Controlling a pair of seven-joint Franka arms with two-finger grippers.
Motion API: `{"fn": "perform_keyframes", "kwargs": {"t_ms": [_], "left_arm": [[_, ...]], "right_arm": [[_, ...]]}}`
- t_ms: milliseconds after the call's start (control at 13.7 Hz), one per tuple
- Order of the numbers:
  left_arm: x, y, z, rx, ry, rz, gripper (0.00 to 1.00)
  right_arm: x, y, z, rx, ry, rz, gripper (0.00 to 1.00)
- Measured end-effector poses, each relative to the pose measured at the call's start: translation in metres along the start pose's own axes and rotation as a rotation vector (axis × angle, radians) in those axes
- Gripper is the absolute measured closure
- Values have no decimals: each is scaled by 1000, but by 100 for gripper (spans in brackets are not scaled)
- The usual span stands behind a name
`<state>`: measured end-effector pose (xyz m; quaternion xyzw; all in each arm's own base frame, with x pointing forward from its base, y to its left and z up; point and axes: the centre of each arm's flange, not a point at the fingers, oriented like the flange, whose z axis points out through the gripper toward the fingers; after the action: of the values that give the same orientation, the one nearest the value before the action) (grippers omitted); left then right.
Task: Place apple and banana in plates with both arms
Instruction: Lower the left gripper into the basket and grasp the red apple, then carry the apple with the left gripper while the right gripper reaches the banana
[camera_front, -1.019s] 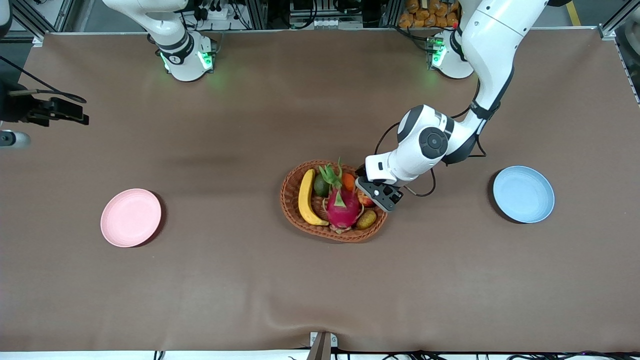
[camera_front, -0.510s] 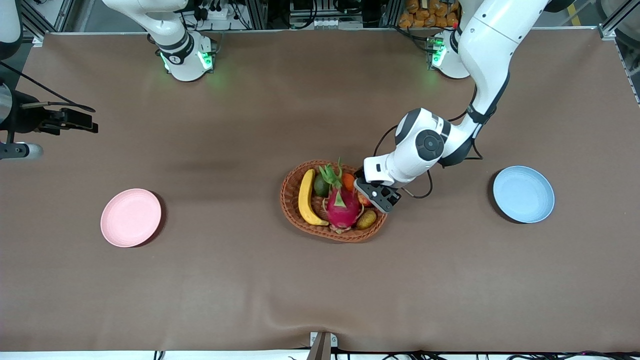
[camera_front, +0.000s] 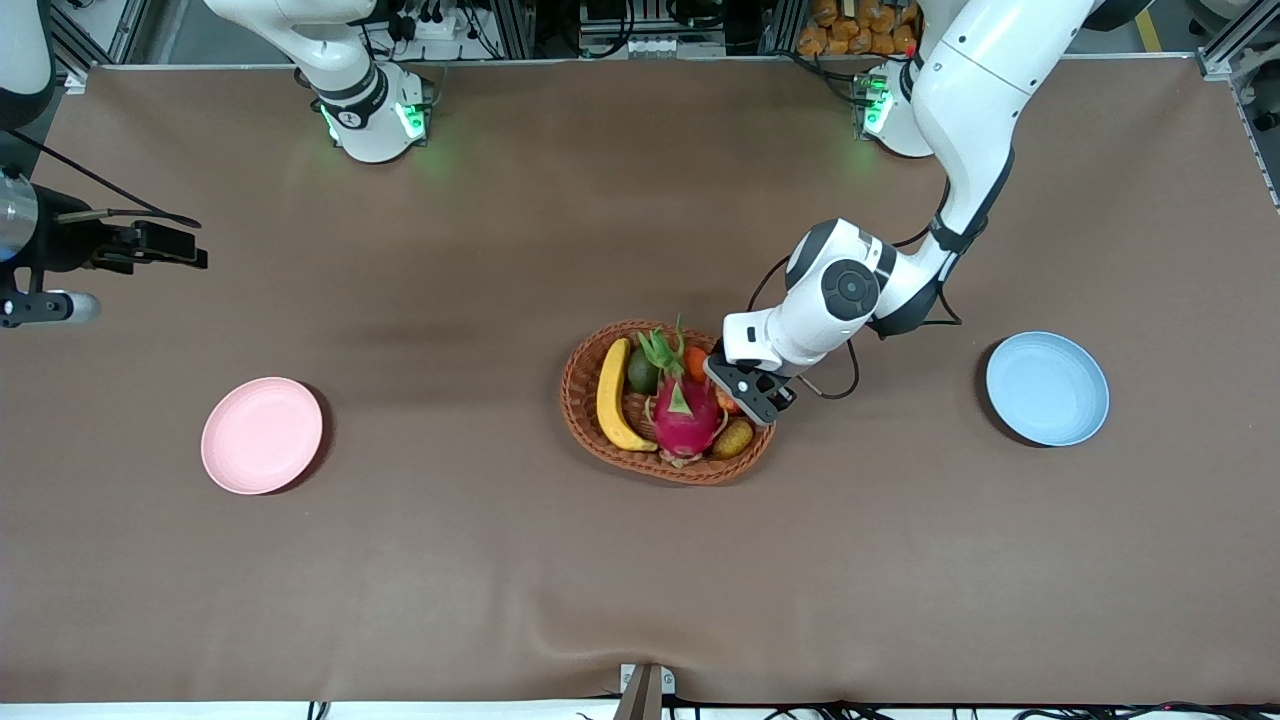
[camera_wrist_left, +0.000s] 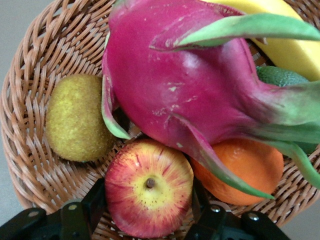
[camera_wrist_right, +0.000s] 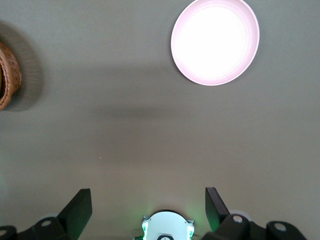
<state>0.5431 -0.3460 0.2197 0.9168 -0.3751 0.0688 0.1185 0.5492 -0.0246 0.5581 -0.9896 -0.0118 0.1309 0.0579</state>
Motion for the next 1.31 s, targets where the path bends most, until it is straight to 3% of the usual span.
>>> {"fn": "perform_keyframes", "kwargs": {"t_ms": [364, 874, 1019, 1311], "left_arm": [[5, -2, -10, 8, 5, -16, 28], [11, 8, -78, 23, -74, -106, 28], [5, -5, -97, 30, -102, -152, 28], [-26, -81, -130, 53, -124, -277, 28]], "right_arm": [[17, -15, 22, 38, -31, -24, 0], [84, -119, 108, 109, -33, -150, 0], [103, -151, 141, 118, -16, -173, 0], [113, -262, 206, 78, 44, -115, 0]]}}
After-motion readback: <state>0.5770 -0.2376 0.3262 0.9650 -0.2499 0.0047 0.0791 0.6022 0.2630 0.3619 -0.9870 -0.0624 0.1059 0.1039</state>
